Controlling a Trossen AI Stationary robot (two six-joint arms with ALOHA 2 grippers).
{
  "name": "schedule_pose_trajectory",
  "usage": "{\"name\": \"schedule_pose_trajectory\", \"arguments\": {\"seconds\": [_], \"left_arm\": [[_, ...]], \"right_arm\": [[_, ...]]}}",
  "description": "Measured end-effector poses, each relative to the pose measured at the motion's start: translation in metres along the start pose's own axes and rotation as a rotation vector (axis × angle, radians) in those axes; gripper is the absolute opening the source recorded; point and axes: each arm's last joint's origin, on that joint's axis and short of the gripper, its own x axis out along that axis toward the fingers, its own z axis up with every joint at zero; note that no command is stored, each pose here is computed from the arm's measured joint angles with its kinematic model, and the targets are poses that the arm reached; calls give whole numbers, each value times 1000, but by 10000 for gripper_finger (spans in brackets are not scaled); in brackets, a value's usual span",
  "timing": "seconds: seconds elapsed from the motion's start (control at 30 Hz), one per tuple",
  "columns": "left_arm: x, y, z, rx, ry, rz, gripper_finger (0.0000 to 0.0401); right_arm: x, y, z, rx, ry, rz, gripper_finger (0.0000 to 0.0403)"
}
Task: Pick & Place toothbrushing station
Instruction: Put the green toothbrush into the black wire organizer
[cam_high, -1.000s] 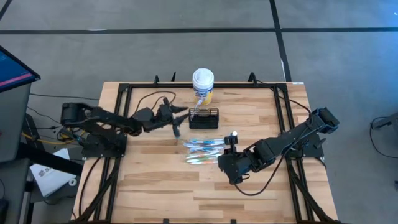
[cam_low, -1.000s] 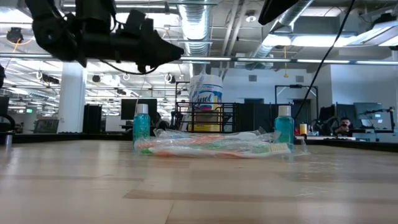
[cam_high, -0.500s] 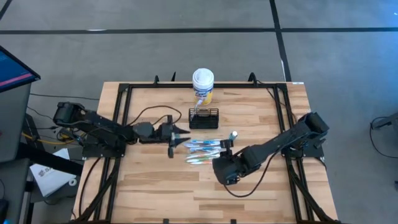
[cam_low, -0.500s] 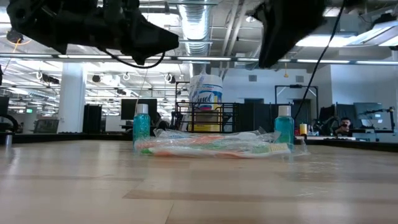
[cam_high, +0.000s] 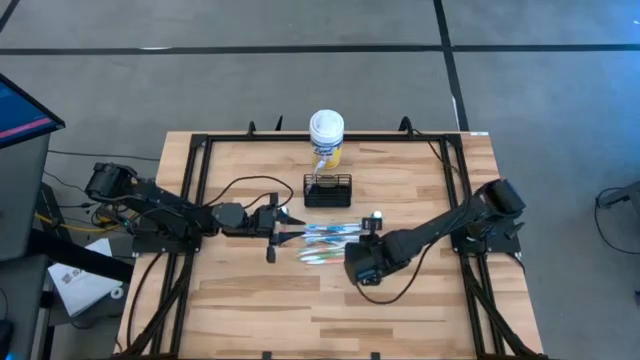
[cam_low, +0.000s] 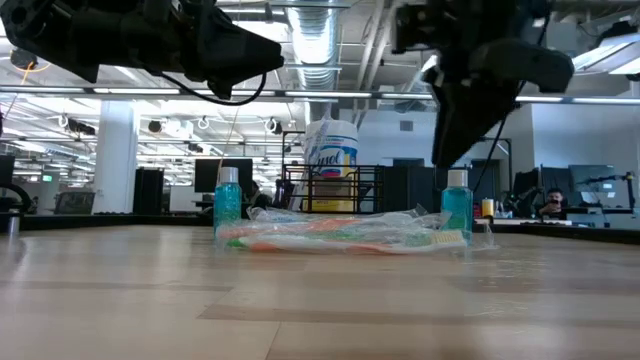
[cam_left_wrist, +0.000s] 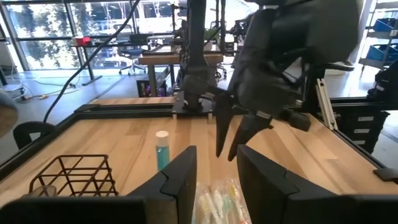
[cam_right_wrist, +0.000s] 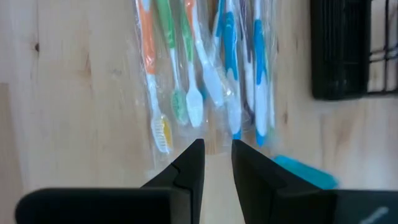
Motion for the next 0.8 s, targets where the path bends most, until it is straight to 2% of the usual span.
{"name": "schedule_pose_trajectory", "arguments": {"seconds": [0.17,0.3,0.4,0.8], "left_arm": [[0,0,0,0,0,0,108],[0,0,0,0,0,0,108],[0,0,0,0,1,0,108],[0,-2,-1,-5,10,-8,108]], "right_arm": [[4,-9,-28,100,-86,40,71],[7,-10,-38,135,-150,97,71],[9,-7,-40,129,-178,131,71],[24,0,-40,99,-168,125,71]]}}
